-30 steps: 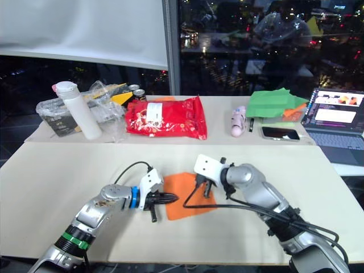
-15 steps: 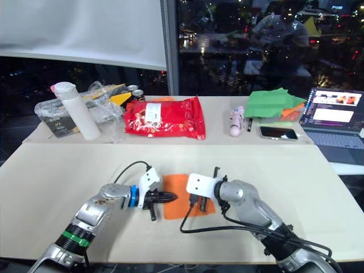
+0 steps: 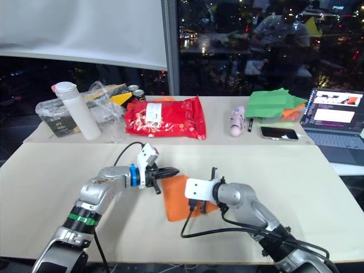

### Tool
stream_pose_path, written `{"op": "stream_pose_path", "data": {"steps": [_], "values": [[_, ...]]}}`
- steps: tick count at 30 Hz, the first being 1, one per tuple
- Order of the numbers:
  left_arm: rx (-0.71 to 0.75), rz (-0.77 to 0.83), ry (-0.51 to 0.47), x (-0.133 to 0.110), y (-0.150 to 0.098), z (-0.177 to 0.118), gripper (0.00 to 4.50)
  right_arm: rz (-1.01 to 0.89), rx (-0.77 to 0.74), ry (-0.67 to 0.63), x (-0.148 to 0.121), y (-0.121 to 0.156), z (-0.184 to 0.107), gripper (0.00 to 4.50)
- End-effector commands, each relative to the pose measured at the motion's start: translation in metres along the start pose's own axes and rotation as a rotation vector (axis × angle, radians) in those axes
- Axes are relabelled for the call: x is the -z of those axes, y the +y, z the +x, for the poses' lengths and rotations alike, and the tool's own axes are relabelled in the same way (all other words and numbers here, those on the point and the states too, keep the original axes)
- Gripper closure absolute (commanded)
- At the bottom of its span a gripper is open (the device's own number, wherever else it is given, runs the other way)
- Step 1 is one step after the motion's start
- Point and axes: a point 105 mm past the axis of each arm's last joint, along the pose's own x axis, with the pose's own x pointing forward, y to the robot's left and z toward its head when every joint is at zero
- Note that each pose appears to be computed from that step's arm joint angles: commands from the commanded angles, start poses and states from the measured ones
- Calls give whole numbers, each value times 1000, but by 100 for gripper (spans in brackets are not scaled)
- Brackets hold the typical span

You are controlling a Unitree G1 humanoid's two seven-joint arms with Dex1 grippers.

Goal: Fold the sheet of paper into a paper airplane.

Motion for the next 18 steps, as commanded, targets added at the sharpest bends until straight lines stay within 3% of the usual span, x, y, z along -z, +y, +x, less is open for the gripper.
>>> {"op": "stream_pose_path", "data": {"steps": [1, 10, 16, 18], "values": [[-5, 89, 25, -3, 2, 15, 450, -19, 16, -13, -4, -3, -2, 446], [0, 82, 17, -4, 6, 39, 450, -13, 24, -14, -5, -2, -5, 446], [30, 106, 71, 12, -3, 53, 450, 21, 28, -8, -4, -4, -7, 446], [23, 114, 111, 21, -3, 56, 450, 40, 42, -20, -6, -7, -10, 390]]}}
